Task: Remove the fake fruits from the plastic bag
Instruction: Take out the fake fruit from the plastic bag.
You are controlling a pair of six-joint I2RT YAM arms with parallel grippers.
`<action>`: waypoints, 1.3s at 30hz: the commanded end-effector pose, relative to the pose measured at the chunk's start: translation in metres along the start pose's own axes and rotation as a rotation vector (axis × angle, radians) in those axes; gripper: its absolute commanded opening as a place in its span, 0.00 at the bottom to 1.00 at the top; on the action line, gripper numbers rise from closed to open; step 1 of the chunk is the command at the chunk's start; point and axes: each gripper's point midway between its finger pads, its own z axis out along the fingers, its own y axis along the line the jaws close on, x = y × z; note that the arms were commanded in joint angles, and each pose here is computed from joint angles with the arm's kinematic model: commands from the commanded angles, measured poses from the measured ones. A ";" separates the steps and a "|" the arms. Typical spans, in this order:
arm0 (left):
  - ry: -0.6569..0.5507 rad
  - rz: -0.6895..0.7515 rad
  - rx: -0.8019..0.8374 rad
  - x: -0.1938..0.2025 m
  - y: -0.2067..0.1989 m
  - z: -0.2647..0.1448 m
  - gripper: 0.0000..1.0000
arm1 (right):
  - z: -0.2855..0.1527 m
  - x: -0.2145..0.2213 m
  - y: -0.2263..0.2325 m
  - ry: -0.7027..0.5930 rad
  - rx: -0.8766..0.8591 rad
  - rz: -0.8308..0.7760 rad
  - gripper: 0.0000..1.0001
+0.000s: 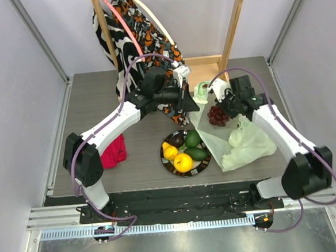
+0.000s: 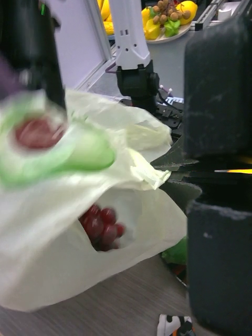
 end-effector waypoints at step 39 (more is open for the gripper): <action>-0.310 0.027 -0.085 -0.127 0.052 0.029 0.00 | -0.145 -0.133 0.024 -0.508 -0.223 0.123 0.01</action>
